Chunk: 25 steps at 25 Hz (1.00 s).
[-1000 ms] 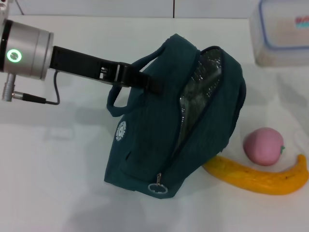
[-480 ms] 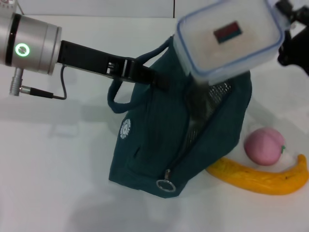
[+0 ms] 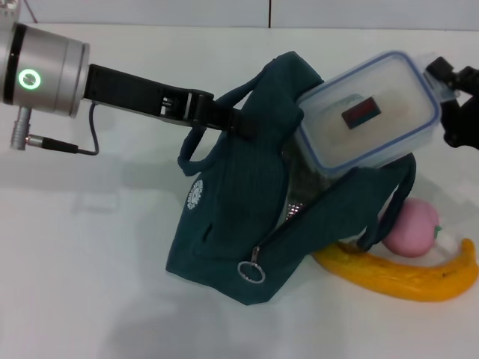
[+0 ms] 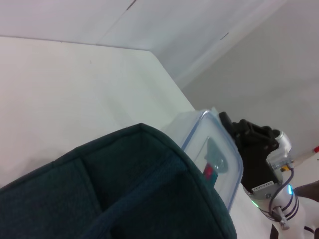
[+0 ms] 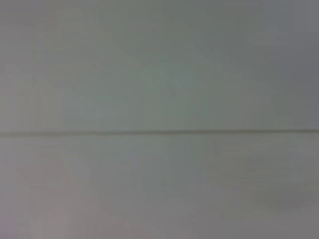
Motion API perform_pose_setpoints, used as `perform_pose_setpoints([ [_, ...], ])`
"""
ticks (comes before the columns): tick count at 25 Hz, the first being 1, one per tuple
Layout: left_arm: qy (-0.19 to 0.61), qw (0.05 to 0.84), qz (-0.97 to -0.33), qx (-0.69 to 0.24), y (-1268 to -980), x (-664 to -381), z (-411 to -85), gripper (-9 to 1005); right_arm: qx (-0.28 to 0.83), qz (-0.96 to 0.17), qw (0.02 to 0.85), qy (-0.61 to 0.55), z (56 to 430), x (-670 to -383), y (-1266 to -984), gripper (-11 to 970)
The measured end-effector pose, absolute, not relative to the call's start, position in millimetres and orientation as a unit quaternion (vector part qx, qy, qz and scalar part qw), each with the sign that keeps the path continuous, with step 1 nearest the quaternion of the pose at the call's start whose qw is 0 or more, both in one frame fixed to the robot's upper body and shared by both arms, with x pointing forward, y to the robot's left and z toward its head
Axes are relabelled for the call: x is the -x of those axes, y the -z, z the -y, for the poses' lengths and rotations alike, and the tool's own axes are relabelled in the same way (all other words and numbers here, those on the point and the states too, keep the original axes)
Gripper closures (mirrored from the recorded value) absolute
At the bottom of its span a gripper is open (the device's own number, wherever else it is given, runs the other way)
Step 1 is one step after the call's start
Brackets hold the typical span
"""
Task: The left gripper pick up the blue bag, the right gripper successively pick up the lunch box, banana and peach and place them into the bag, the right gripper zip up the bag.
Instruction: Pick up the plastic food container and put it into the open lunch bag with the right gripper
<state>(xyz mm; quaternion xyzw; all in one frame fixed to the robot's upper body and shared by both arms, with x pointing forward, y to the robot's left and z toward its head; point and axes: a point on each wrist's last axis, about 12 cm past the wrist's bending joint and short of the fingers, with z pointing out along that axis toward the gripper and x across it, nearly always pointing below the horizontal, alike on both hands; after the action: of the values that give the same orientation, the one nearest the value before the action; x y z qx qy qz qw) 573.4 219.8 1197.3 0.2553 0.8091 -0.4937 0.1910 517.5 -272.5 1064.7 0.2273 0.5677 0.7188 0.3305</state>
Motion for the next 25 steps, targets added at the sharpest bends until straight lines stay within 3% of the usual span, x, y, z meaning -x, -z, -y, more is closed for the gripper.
perform_pose_setpoints([
  [8,0.495,0.190,-0.807,-0.261,-1198.8,-574.3,-215.5,925,-0.091,-0.634,0.310,-0.703,242.0,-530.3,-1072.9,819],
  [16,0.500,0.181,-0.807,-0.257,-1195.0,-574.2,-213.6,925,0.042,-0.668,0.371,-0.643,232.1,-542.4,-1078.2,814],
  [25,0.500,0.180,-0.807,-0.256,-1194.7,-574.2,-213.6,924,0.147,-0.724,0.385,-0.553,220.3,-570.7,-1082.8,808],
])
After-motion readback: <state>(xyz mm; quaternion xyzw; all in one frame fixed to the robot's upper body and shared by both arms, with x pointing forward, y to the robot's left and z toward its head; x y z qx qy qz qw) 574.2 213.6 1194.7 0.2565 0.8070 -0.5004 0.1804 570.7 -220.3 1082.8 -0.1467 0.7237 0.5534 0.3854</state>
